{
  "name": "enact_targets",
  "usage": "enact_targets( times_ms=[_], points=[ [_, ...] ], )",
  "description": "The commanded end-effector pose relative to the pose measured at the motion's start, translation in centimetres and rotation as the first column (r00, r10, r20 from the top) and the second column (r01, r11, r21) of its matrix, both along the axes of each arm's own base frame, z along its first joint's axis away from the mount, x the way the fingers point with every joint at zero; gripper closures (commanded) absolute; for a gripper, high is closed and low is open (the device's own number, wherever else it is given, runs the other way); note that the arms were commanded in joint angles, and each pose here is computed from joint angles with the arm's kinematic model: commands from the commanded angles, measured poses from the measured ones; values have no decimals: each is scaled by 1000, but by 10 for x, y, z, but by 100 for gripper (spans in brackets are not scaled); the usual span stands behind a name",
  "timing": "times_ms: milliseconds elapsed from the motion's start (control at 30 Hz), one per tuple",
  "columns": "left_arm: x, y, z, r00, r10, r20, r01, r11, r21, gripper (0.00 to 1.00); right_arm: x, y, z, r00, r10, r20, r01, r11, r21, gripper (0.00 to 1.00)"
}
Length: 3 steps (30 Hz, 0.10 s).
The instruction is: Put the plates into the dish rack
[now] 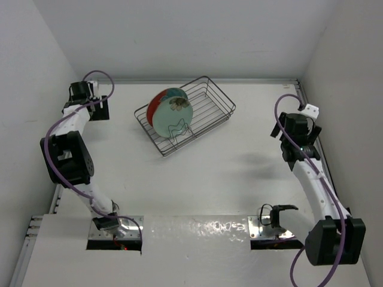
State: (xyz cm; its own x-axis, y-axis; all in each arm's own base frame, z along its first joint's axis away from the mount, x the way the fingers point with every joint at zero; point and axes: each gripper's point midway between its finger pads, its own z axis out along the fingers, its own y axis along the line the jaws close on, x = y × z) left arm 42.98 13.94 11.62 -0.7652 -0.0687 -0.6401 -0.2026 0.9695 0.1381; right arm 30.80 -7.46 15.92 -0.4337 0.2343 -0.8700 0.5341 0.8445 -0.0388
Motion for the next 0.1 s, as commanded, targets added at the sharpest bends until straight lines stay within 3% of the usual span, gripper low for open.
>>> enact_targets(
  times_ms=[0,67],
  points=[
    [15,0,32,994,11,108,-9,1000,-13,25,2,-9,17,996,-45,79,48,998,-38,3],
    [14,-2,29,995,9,103,-6,1000,-28,26,-2,-11,14,997,-69,44,70,997,-28,2]
  ],
)
